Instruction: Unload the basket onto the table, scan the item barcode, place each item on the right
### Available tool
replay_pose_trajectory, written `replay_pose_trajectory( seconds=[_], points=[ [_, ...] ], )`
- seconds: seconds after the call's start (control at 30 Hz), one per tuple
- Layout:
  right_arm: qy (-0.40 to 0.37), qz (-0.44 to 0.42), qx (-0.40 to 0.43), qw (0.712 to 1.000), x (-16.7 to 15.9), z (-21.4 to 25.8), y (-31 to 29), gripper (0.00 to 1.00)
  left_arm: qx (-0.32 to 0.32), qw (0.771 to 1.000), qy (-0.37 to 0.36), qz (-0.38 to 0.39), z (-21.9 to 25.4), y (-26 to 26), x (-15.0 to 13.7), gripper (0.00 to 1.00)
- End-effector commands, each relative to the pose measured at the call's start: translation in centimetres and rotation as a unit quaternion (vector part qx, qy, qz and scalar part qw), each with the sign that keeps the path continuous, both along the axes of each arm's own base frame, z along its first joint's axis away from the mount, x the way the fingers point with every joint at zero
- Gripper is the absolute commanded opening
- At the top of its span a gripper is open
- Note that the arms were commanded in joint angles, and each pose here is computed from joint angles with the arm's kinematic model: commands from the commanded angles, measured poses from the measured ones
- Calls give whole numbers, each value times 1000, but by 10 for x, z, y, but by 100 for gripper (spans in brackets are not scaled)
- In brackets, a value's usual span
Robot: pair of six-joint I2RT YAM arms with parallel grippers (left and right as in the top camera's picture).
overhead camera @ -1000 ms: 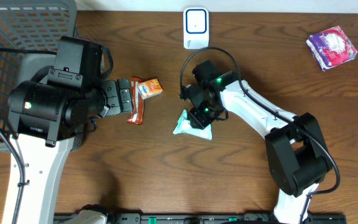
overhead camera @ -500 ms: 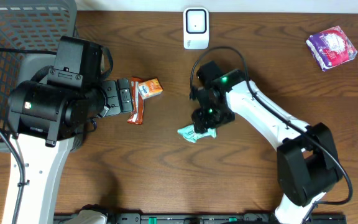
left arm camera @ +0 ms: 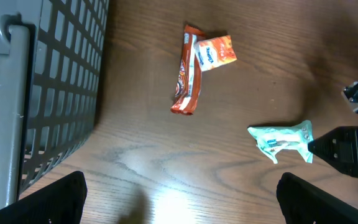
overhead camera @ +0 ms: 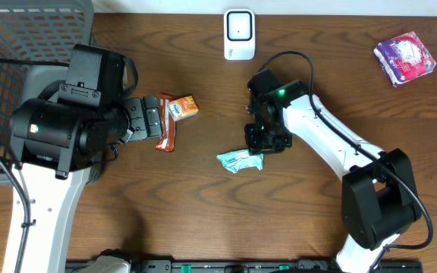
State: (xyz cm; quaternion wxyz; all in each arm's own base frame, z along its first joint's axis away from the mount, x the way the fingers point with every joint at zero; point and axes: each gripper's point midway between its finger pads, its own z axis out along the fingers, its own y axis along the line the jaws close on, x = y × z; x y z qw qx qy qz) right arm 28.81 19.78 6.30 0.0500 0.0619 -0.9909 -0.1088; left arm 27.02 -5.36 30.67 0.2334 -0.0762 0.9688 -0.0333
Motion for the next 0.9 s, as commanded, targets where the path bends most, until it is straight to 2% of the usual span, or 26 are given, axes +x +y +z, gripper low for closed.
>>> replay_pose_trajectory(
  seconds=[0.0, 0.13, 0.2, 0.33, 0.37, 0.43, 0.67, 0.8, 0.87],
  points=[
    [36, -39, 24, 998, -15, 10, 13, 20, -1, 1000, 1, 10, 0, 2, 0, 98],
    [45, -57, 18, 997, -20, 10, 17, 24, -1, 1000, 1, 10, 0, 2, 0, 98],
    [49, -68, 15, 996, -23, 10, 20, 32, -1, 1000, 1, 10, 0, 2, 0, 98],
    [33, -96, -14, 995, -20, 5, 19, 36, -1, 1000, 1, 10, 0, 2, 0, 98],
    [17, -126, -52, 991, -17, 1, 10, 47, -1, 1000, 1, 10, 0, 2, 0, 98],
    [16, -161, -76, 984, -19, -6, 3, 56, -1, 1000, 1, 10, 0, 2, 0, 98],
    [10, -196, -60, 979, -19, -30, 8, 57, -1, 1000, 1, 10, 0, 2, 0, 98],
    [-28, -206, -41, 977, 4, -32, 8, 58, -1, 1000, 1, 10, 0, 2, 0, 98],
    [-62, -206, -27, 976, 24, -30, 7, 62, -1, 1000, 1, 10, 0, 2, 0, 98]
  ],
)
